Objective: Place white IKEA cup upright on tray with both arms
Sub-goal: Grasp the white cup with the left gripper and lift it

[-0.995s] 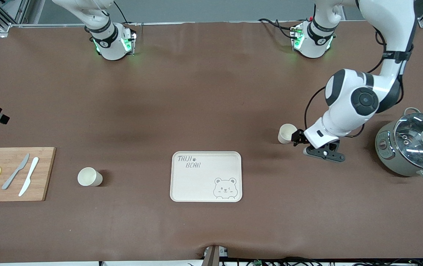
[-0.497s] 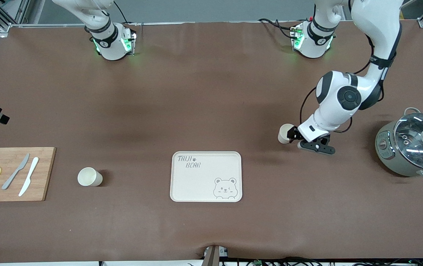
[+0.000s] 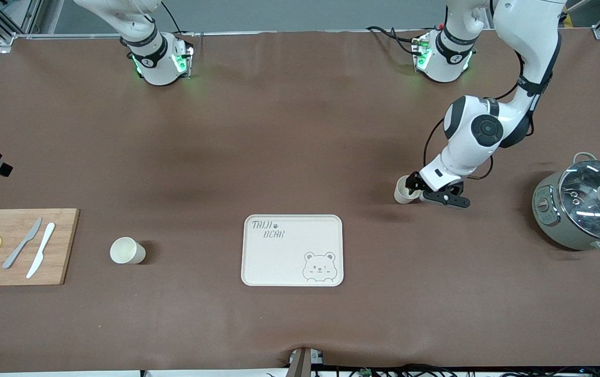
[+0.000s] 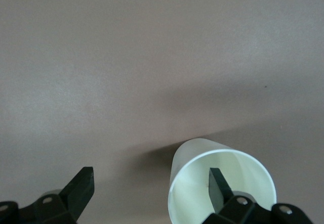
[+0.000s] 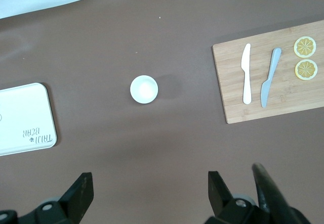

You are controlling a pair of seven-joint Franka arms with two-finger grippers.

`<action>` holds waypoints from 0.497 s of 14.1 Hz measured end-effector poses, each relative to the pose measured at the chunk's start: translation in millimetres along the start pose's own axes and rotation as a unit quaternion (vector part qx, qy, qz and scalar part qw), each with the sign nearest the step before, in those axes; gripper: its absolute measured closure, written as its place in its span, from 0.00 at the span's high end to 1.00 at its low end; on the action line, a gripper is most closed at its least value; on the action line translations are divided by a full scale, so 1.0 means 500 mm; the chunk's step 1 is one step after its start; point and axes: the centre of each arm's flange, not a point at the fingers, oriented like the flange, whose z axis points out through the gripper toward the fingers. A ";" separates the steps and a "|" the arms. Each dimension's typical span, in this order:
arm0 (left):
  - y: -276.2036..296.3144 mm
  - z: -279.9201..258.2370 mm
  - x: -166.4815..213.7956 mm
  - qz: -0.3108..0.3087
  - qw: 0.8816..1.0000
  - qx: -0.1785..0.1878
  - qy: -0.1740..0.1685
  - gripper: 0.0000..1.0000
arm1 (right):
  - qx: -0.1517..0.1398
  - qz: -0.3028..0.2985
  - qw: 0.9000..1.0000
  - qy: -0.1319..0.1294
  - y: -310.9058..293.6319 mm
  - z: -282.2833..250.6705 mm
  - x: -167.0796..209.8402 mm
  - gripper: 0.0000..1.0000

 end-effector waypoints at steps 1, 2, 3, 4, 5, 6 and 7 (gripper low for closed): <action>0.000 0.004 -0.005 0.000 1.000 0.000 -0.002 1.00 | 0.000 0.000 1.000 0.003 0.000 -0.002 0.001 1.00; 0.001 0.008 -0.011 0.000 1.000 0.000 -0.005 0.93 | 0.000 0.000 1.000 0.005 0.000 -0.005 0.001 1.00; 0.003 0.013 -0.017 0.002 1.000 0.001 -0.009 0.81 | 0.000 0.000 1.000 0.008 -0.001 -0.010 0.001 1.00; 0.004 0.016 -0.021 0.007 1.000 0.002 -0.011 0.71 | 0.000 -0.001 1.000 0.011 -0.001 -0.015 0.001 1.00; 0.004 0.016 -0.022 0.009 1.000 0.003 -0.011 0.59 | 0.000 0.000 1.000 0.010 -0.001 -0.015 0.001 1.00; 0.004 0.016 -0.022 0.009 1.000 0.003 -0.011 0.50 | 0.000 0.000 1.000 0.004 0.000 -0.004 0.004 1.00; 0.004 0.016 -0.021 0.009 1.000 0.003 -0.010 0.38 | -0.002 0.001 1.000 -0.005 0.002 0.017 0.009 1.00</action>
